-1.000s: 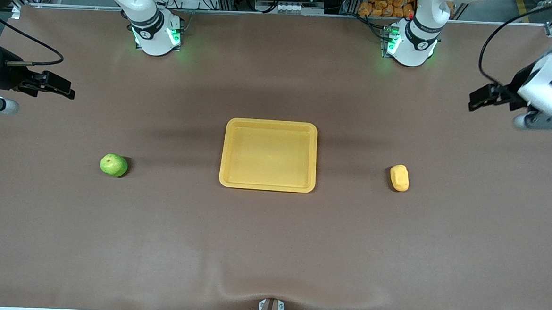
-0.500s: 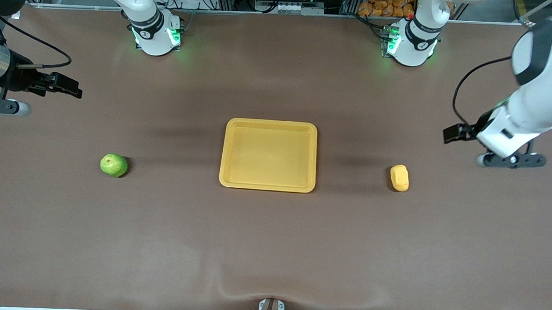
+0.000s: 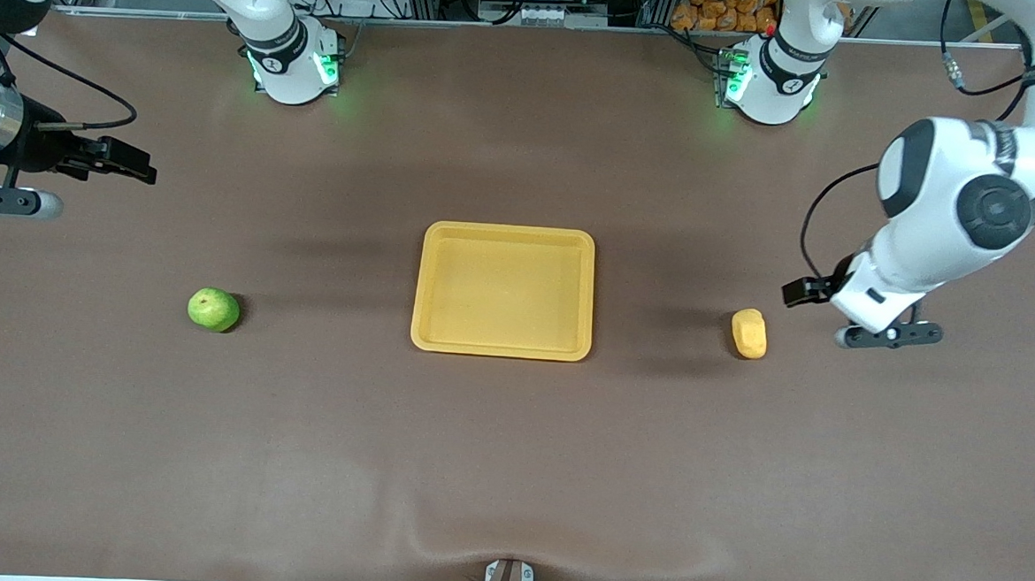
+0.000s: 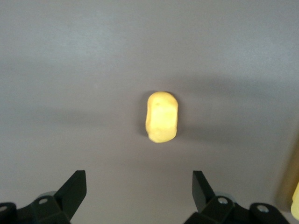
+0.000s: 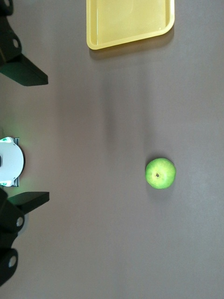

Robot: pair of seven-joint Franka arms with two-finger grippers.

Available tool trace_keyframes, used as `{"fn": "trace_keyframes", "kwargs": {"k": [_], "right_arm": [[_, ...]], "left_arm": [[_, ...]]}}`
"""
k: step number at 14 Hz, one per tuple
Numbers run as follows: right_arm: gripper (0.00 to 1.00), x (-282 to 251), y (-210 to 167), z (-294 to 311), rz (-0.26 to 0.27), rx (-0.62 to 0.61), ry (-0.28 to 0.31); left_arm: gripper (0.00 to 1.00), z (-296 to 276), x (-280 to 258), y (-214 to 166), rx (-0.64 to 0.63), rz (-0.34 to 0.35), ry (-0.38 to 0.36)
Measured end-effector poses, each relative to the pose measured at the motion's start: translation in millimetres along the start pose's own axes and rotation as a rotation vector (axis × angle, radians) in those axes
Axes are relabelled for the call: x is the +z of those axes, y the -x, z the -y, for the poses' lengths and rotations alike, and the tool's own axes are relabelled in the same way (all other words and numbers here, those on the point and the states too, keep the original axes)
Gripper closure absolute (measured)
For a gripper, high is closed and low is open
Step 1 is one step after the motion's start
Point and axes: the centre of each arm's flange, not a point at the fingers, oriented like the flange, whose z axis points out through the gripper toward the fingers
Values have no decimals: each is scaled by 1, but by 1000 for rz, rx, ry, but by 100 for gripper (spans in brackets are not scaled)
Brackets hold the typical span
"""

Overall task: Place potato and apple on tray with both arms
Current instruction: 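Lower the left gripper onto the potato while the right gripper approaches the apple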

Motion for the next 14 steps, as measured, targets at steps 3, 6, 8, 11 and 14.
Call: {"fn": "trace_keyframes", "kwargs": {"k": [3,6,8,11,14], "right_arm": [[0,2,0,0,4,0,0],[0,5,0,-1,11,2,0],[0,12,-1,-2,21,4,0],[0,23,-5,-3,16,7,-1],[0,44,-10,-5,13,10,-1]], "left_arm": [[0,-8,37,-3,-3,-24,11],[0,-10,73,-3,-1,-35,18],[0,-11,92,-4,0,-31,19],[1,-12,108,-6,-2,-21,17],[5,-13,120,-9,-10,-33,23]]}}
